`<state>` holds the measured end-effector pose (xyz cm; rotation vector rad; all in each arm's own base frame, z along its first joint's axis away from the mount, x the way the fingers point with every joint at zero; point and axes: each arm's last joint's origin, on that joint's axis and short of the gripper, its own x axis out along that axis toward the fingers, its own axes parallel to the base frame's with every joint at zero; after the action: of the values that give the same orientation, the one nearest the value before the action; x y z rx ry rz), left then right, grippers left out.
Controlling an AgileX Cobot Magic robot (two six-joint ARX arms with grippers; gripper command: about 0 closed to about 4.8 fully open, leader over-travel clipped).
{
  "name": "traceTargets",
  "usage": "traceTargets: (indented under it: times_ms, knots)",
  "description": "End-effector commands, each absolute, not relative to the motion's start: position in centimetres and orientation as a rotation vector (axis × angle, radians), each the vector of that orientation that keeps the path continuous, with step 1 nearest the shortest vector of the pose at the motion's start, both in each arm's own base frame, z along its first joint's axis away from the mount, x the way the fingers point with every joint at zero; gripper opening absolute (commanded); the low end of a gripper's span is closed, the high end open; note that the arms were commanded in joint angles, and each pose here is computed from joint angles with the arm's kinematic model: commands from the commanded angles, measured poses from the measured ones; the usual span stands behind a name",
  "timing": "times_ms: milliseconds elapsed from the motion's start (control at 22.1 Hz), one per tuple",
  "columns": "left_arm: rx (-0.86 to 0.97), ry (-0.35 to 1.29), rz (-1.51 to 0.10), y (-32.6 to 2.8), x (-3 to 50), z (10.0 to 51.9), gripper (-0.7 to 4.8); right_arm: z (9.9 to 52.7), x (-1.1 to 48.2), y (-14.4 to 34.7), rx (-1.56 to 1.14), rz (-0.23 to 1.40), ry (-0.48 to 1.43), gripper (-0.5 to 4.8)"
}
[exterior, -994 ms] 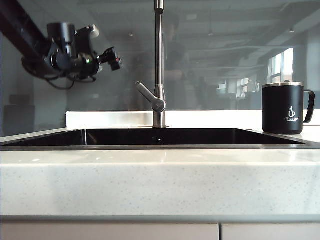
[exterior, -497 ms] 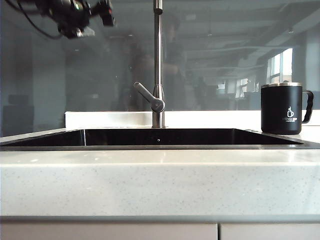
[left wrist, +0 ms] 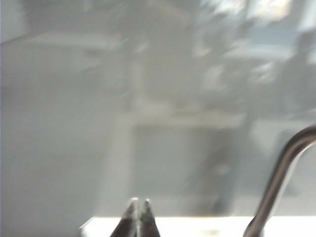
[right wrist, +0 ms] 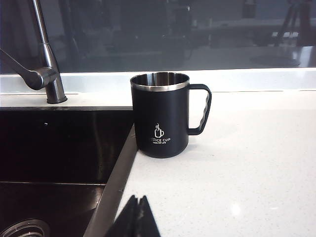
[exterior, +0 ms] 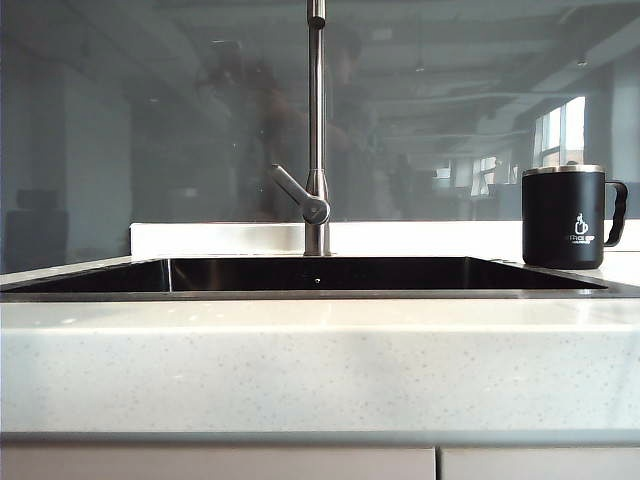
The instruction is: Pick up the mug next to the sink, go to the faucet to get some water, pour the water into the sink, and finally put the mug back to its place.
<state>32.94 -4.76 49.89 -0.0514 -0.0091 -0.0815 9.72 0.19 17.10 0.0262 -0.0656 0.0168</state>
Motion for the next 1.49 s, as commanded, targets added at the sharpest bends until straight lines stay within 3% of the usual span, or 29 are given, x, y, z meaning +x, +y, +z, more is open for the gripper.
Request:
traceTargets:
  times_ms: [45,271,497,949,1220,1491]
  knots:
    - [0.024,0.051,0.000,-3.8,28.2,51.6,-0.06,17.2,9.7,0.2,0.023,0.015,-0.082,-0.06]
    - [0.105,0.278,0.262,-1.9,20.7,51.3,-0.06,17.2,9.7,0.2,0.023,0.015,-0.082,-0.06]
    - [0.013,0.445,0.301,0.7,13.3,46.9,-0.06,17.2,9.7,0.2,0.023,0.015,-0.082,-0.07]
    - [-0.032,0.194,0.351,1.3,11.6,32.3,-0.06,17.2,9.7,0.2,0.023,0.018,-0.082,-0.07]
    - [-0.055,0.043,0.281,1.1,12.4,25.9,-0.06,17.2,9.7,0.2,0.023,0.018,-0.081,-0.06]
    - [-0.058,0.002,0.276,1.1,11.3,21.9,-0.06,17.2,9.7,0.2,0.023,0.018,-0.081,-0.06]
